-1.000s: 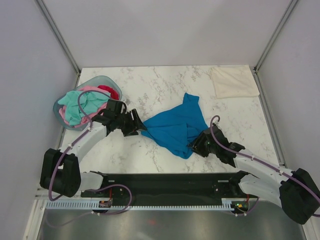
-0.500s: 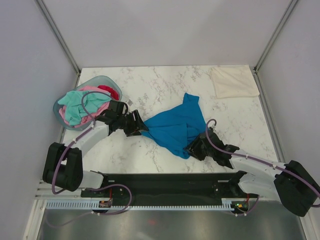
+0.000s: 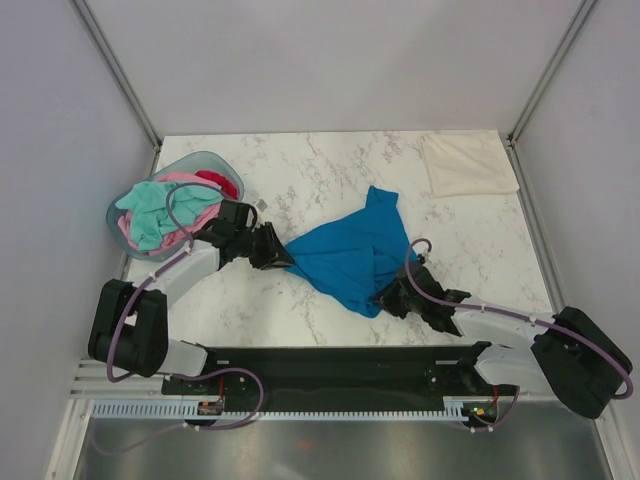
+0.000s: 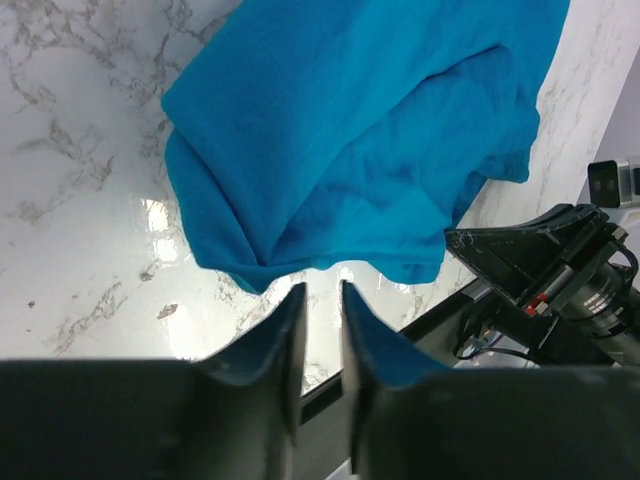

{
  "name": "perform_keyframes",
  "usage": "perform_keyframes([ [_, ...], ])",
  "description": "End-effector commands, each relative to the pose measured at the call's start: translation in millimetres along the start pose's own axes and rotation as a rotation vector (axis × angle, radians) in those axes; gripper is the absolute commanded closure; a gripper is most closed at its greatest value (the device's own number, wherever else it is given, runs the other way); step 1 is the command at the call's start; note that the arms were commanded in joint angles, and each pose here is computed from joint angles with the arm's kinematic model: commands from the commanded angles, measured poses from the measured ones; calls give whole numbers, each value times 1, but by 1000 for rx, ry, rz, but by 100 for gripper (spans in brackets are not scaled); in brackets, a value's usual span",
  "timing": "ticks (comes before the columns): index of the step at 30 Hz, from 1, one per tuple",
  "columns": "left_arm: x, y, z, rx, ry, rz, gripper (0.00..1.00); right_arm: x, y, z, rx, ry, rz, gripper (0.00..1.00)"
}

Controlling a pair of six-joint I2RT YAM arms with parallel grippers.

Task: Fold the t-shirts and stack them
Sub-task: Flatten the tshirt out

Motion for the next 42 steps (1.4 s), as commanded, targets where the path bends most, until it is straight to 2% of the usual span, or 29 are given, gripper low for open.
perform_keyframes([
  [1,5,-6,0,-43,-8,-15,78,7,8,0,29,-75,12,90],
  [4,14,-20,5,-77,-28,-27,98,24,25,12,28,-167,63,97],
  [6,23,-35,11,-108,-56,-45,98,34,35,22,13,-213,125,100],
  [10,42,-65,25,-146,-111,-85,98,75,76,49,39,-346,204,100],
  [12,63,-95,43,-141,-169,-140,98,97,88,60,37,-402,229,100],
  [13,71,-108,52,-148,-199,-165,98,126,103,75,48,-483,251,100],
  [14,88,-141,76,-205,-276,-232,98,139,110,80,54,-499,265,100],
  [15,99,-170,99,-233,-328,-266,98,170,128,102,78,-581,300,100],
  [16,104,-182,110,-241,-352,-282,98,184,139,113,89,-613,316,100],
  [18,108,-198,129,-237,-388,-299,98,205,155,124,77,-601,370,100],
  [19,108,-210,144,-265,-426,-321,98,222,180,156,135,-665,386,100],
  [20,107,-212,149,-270,-434,-327,98,227,186,165,125,-673,425,100],
  [21,104,-212,152,-275,-433,-328,94,227,189,170,110,-653,440,100],
  [23,93,-200,146,-261,-395,-313,79,230,196,193,128,-697,451,100],
  [24,87,-195,141,-256,-362,-312,68,226,193,205,118,-709,449,100],
  [25,76,-178,129,-227,-319,-299,64,226,188,210,90,-730,438,100],
  [28,38,-162,101,-214,-206,-331,59,221,175,227,21,-783,411,100],
  [29,11,-151,82,-205,-142,-342,58,218,172,235,21,-800,407,100],
  [31,-20,-126,53,-150,-72,-324,57,215,168,237,17,-806,401,100],
  [32,-41,-131,43,-192,-35,-329,56,214,167,240,24,-815,399,100],
  [34,-64,-111,20,-143,11,-301,53,213,165,238,18,-808,405,100],
  [38,-108,-103,-16,-107,38,-288,44,213,163,230,-2,-791,420,100],
  [42,-130,-96,-46,-55,56,-283,41,213,161,227,-7,-788,423,100],
])
Point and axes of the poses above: each gripper's point midway between its finger pads, its own z axis back along the fingers, its own y axis along the line the jaws close on, x = y × z, the point moved 10 cm from there along z, back along the fingers, and after that the axes turned 11 degrees about z, right-handed, at the moved point
